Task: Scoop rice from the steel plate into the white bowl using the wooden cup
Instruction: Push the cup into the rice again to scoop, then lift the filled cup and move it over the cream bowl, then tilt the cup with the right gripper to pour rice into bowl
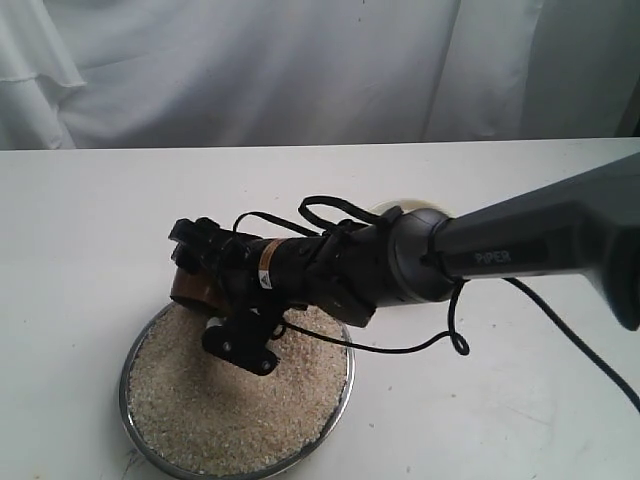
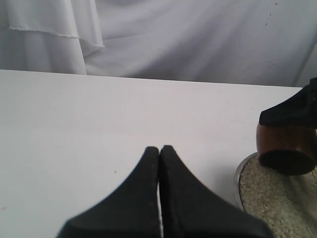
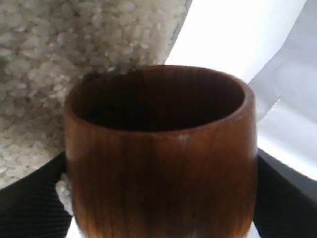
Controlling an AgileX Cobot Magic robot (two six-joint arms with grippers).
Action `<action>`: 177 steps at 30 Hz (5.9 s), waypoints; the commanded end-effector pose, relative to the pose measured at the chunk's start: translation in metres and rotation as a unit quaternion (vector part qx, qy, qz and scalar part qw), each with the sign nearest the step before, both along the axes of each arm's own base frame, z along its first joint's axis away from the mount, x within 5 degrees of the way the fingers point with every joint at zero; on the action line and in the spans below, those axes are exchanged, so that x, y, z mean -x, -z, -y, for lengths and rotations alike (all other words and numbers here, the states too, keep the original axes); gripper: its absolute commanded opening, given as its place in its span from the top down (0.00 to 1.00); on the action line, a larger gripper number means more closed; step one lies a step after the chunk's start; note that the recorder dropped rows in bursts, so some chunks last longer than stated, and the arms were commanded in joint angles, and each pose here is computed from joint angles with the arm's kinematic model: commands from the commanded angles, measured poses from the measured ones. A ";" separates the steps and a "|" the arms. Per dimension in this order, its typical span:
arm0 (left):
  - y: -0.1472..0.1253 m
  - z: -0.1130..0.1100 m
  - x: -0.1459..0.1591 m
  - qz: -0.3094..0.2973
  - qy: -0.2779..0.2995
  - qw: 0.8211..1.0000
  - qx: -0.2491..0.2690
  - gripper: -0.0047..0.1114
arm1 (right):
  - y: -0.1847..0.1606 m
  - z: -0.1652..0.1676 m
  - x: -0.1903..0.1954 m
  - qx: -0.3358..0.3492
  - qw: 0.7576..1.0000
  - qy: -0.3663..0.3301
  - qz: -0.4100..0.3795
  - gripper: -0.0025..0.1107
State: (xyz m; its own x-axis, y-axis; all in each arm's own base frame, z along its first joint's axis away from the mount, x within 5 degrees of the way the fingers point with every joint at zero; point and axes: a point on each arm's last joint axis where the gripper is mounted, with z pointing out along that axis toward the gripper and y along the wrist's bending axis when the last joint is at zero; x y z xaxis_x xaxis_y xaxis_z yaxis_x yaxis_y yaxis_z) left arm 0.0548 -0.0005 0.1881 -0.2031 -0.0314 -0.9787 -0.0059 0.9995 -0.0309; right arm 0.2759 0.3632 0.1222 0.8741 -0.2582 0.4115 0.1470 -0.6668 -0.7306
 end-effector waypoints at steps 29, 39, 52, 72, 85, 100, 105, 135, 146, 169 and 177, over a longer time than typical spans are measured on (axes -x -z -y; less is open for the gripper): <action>0.001 0.000 0.000 0.003 0.000 1.000 0.002 0.96 | 0.025 0.012 0.025 0.104 0.966 0.118 -0.206 0.98; 0.001 0.000 0.000 0.003 0.000 1.000 0.002 0.96 | 0.019 0.014 0.032 0.104 0.949 0.140 -0.263 0.98; 0.001 0.000 0.000 0.003 0.000 1.000 0.002 0.96 | 0.018 0.009 0.043 0.073 0.923 0.144 -0.350 0.98; 0.001 0.000 0.000 0.003 0.000 1.000 0.002 0.96 | 0.004 0.013 0.037 0.004 0.877 0.199 -0.437 0.98; 0.001 0.000 0.000 0.003 0.000 1.000 0.002 0.96 | 0.001 0.020 0.030 -0.015 0.846 0.219 -0.486 0.98; 0.001 0.000 0.000 0.003 0.000 1.000 0.002 0.96 | -0.055 0.047 0.005 -0.101 0.789 0.220 -0.565 0.98; 0.001 0.000 0.000 0.003 0.000 1.000 0.002 0.96 | -0.066 0.057 -0.002 -0.128 0.761 0.218 -0.597 0.98; 0.001 0.000 0.000 0.003 0.000 1.000 0.002 0.96 | -0.080 0.210 -0.115 -0.246 0.759 0.424 -0.428 0.98; 0.001 0.000 0.000 0.003 0.000 1.000 0.002 0.96 | -0.075 0.223 -0.122 -0.146 0.841 0.423 -0.304 0.98; 0.001 0.000 0.000 0.003 0.000 1.000 0.002 0.96 | -0.074 0.209 -0.117 -0.029 0.912 0.358 -0.196 0.98; 0.001 0.000 0.000 0.003 0.000 1.000 0.002 0.96 | -0.075 0.208 -0.120 -0.001 0.928 0.340 -0.151 0.98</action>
State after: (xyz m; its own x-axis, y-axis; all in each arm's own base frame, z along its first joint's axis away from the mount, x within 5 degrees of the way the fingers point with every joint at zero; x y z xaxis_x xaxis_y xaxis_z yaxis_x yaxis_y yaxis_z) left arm 0.0548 -0.0005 0.1881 -0.2031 -0.0314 -0.9787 -0.0059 0.9995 -0.0309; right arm 0.3943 0.1520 0.1888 0.5782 -0.8052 0.1321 -0.5651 -0.5119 -0.6470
